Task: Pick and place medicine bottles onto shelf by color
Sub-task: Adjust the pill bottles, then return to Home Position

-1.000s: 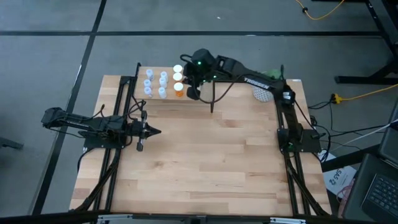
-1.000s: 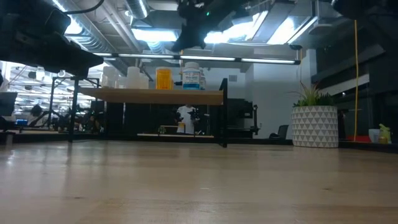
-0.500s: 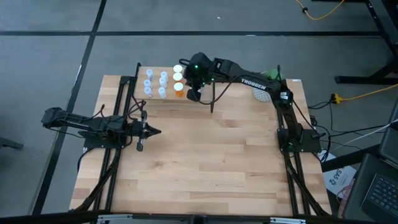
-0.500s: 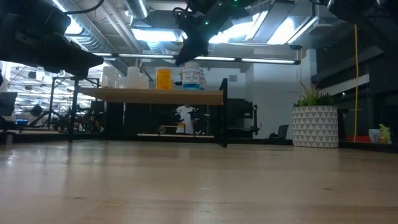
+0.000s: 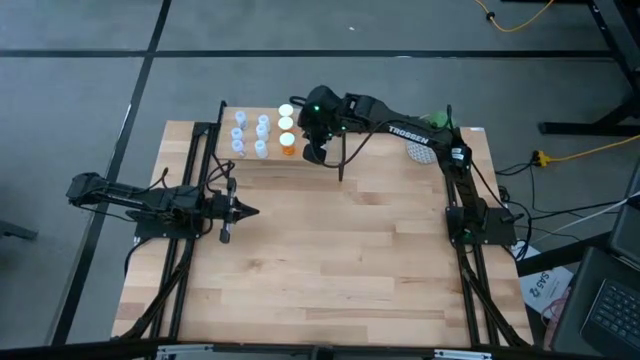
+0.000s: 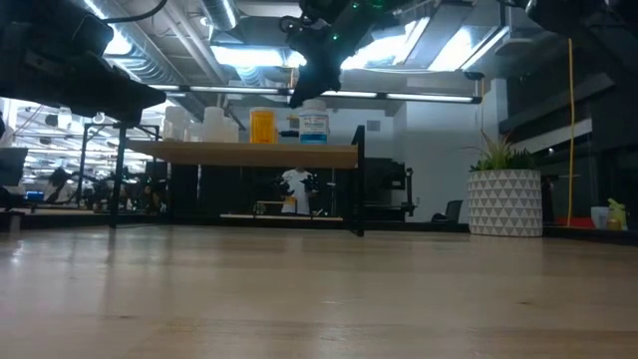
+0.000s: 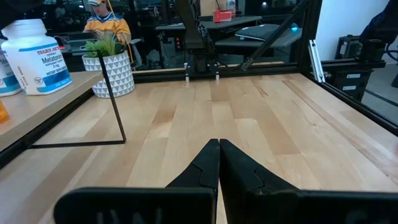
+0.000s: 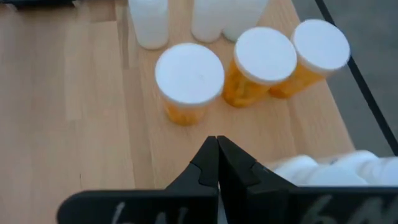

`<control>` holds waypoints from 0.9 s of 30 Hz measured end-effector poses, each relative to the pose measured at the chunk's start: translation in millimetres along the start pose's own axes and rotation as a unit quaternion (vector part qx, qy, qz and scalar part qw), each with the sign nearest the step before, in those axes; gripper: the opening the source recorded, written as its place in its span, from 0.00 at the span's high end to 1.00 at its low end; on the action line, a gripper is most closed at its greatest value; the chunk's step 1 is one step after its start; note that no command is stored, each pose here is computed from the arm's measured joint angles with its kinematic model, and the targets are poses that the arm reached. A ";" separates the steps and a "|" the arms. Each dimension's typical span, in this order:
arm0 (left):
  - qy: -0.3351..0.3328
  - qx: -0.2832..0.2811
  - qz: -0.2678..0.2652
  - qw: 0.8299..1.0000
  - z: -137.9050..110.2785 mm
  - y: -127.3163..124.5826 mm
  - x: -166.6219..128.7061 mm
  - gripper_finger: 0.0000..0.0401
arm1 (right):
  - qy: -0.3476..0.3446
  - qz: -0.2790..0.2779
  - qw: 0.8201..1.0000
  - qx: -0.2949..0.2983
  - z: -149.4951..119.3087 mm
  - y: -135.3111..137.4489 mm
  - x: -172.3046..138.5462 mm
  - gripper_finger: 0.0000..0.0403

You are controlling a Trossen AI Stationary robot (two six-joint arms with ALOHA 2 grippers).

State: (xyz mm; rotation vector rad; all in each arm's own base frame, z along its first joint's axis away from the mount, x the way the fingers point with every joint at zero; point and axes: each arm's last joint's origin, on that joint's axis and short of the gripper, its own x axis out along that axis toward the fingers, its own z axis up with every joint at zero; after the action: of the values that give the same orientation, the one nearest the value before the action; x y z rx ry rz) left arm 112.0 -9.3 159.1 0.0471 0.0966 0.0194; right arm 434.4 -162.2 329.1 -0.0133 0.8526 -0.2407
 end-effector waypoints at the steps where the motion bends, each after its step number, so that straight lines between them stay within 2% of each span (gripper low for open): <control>1: 0.000 0.000 0.000 1.000 0.0 0.0 0.0 1.00 | 0.002 -0.003 1.000 0.000 0.3 -0.1 -1.4 1.00; 9: 0.000 0.000 0.000 1.000 0.0 0.0 0.0 1.00 | -0.030 -0.004 0.999 -0.008 15.9 4.0 -21.1 1.00; 15: 0.000 0.000 0.000 1.000 0.0 0.0 0.0 1.00 | -0.086 0.018 0.995 -0.040 33.4 26.9 -65.0 0.99; 20: 0.000 0.000 0.000 1.000 -0.1 0.0 0.0 1.00 | -0.045 0.083 0.994 -0.054 19.4 46.8 -115.0 0.98; 24: 0.000 0.000 0.000 1.000 -0.1 0.0 0.0 1.00 | 0.009 0.111 0.992 -0.059 5.7 64.3 -137.0 0.98; 27: 0.000 0.000 0.000 1.000 -0.1 0.0 0.0 1.00 | 0.020 0.126 0.989 -0.073 2.0 78.6 -146.8 0.98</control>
State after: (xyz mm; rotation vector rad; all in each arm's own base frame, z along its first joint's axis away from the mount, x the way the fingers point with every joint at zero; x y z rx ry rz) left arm 112.0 -9.3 159.0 0.0472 0.0972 0.0199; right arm 359.1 -54.2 431.2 -0.0378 0.9014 0.0585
